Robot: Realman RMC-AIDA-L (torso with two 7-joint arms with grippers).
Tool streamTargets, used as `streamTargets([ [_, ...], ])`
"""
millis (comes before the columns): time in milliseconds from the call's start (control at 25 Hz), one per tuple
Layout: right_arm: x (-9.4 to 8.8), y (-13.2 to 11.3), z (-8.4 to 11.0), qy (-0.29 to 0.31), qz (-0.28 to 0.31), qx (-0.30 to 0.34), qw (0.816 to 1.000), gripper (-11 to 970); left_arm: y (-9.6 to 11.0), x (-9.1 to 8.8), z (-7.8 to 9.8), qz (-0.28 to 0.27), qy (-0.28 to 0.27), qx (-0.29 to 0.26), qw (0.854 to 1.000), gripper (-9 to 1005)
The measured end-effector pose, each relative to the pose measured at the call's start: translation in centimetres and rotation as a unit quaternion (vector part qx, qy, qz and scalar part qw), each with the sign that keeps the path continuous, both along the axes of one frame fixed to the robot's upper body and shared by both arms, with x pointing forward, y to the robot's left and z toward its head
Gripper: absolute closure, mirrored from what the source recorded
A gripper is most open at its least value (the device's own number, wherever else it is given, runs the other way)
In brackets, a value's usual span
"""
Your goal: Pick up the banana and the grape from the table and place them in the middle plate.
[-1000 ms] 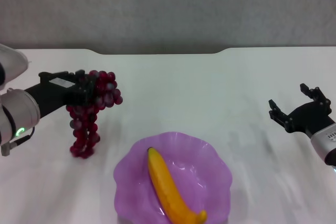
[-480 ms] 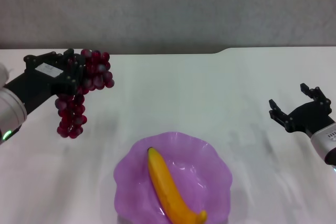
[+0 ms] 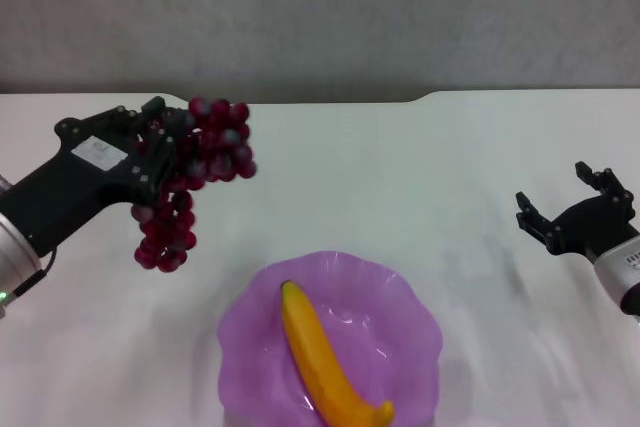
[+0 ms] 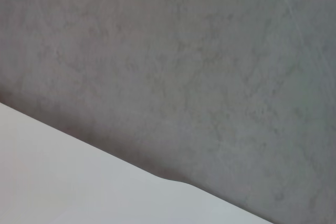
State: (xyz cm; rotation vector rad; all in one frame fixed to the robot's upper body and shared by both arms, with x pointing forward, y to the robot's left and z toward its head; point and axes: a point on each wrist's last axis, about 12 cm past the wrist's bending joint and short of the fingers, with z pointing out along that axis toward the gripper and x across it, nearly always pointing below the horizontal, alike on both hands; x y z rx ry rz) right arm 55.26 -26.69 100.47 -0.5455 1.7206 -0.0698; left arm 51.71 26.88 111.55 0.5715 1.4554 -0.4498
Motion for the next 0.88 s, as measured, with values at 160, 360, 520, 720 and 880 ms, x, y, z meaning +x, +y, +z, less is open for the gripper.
streamTargets([
  [160, -0.1, 0.0, 0.0, 0.001, 0.0, 0.0, 1.0, 83, 0.7, -0.3, 0.6, -0.046, 0.019, -0.031, 0.998, 796],
  [360, 0.0, 0.0, 0.0, 0.001, 0.0, 0.0, 1.0, 83, 0.2, -0.3, 0.9, -0.105, 0.056, -0.023, 0.993, 797],
  [520, 0.0, 0.0, 0.0, 0.001, 0.0, 0.0, 1.0, 83, -0.7, -0.4, 0.7, -0.14, 0.078, -0.008, 0.987, 797],
  [720, 0.0, -0.2, -0.1, 0.001, -0.003, -0.002, 1.0, 84, -1.9, -0.8, 0.8, -0.192, 0.097, 0.01, 0.976, 797],
  [880, 0.0, -0.2, -0.1, 0.002, -0.003, -0.002, 1.0, 84, -2.9, -1.3, 1.0, -0.227, 0.094, 0.028, 0.969, 797],
])
